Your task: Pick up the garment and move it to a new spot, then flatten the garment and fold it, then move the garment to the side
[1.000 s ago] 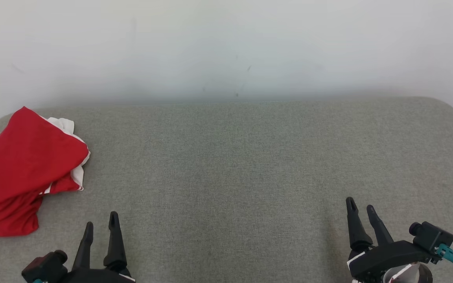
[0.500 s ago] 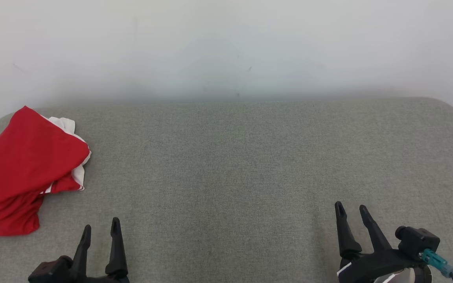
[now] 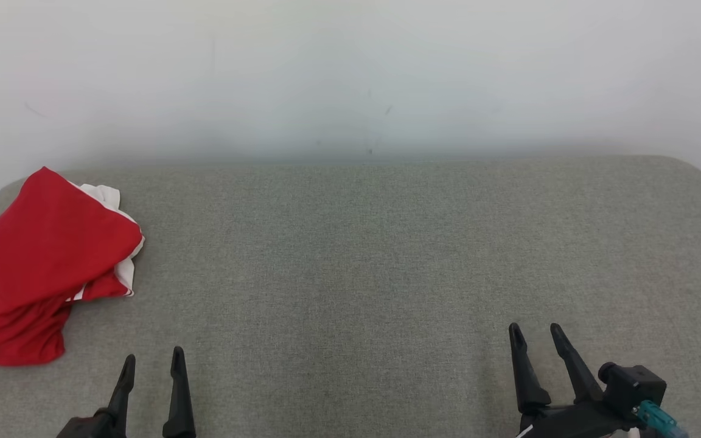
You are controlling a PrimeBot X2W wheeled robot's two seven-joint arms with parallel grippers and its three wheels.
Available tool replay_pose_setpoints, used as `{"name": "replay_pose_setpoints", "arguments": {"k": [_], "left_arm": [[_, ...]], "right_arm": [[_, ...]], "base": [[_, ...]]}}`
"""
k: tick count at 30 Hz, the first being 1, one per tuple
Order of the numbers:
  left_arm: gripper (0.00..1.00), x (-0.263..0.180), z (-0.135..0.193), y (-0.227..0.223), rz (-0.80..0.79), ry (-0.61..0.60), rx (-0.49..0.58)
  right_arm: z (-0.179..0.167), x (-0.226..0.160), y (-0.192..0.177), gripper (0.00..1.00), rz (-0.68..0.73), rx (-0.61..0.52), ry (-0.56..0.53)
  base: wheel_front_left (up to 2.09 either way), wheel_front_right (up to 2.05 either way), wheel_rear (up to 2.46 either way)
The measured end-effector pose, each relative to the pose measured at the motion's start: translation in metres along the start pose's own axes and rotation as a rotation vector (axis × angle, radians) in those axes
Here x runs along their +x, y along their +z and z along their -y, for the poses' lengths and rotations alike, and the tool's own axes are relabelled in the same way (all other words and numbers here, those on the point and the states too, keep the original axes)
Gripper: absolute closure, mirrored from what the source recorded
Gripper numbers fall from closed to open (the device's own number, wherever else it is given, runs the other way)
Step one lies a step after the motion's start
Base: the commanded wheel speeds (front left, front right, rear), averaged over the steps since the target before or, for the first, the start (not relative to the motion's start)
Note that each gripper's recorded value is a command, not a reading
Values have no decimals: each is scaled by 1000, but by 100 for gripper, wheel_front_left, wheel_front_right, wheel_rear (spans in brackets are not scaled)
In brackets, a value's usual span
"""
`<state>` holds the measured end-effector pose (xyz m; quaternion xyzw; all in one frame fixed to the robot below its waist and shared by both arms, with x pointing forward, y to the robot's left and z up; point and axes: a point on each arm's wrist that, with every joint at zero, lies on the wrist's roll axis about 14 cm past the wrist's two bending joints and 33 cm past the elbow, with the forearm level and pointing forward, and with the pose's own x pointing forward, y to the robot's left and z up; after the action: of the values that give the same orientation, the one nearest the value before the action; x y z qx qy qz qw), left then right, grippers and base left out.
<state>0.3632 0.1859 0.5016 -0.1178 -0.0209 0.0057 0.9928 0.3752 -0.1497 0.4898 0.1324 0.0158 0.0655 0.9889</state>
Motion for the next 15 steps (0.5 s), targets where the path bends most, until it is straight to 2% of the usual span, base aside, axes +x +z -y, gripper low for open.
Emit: {"name": "replay_pose_setpoints", "arguments": {"k": [15], "left_arm": [[0, -11, -5, 3, 17, -3, 138]], "right_arm": [[-12, -6, -1, 0, 18, -108, 47]], "base": [[0, 0, 0]]}}
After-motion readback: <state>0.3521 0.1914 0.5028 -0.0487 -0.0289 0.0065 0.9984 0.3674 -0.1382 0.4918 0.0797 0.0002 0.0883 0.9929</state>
